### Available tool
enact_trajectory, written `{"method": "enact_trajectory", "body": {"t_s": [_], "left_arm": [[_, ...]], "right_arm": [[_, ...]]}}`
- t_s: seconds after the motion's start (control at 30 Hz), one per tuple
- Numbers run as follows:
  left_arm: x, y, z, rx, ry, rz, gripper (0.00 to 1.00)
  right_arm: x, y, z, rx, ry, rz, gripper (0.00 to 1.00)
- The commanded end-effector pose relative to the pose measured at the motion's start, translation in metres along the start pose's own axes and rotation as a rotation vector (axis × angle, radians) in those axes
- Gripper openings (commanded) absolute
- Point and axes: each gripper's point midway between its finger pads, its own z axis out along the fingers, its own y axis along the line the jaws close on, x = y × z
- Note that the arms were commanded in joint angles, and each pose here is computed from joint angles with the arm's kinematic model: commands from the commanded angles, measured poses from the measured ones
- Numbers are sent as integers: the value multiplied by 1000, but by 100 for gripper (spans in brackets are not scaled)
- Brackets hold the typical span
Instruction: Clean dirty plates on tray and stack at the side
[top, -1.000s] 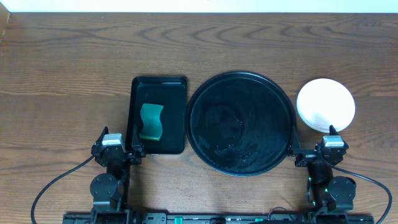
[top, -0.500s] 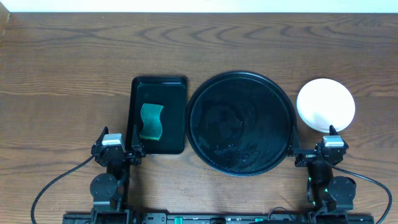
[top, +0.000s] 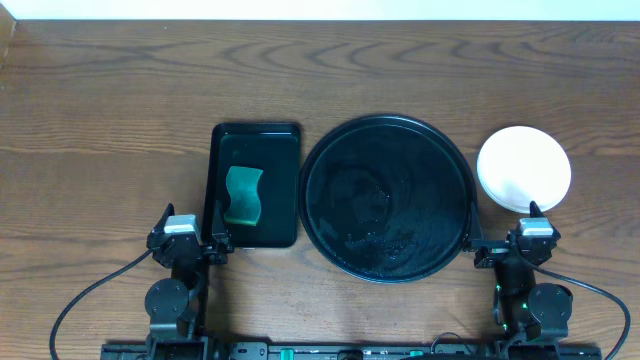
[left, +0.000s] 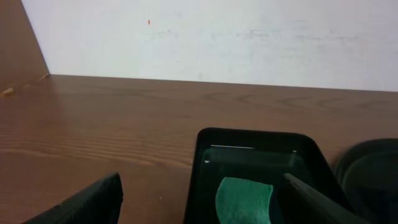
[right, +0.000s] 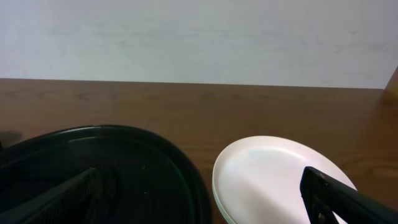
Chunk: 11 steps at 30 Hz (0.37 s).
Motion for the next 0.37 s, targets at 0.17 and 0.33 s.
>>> {"method": "enact_trajectory", "body": {"t_s": [0.17, 0.33], "left_arm": [[16, 1, 0, -7, 54, 21, 80], [16, 1, 0, -8, 54, 21, 80]], "right_arm": [[0, 2, 0, -8, 0, 12, 99], [0, 2, 0, -8, 0, 12, 99]]}}
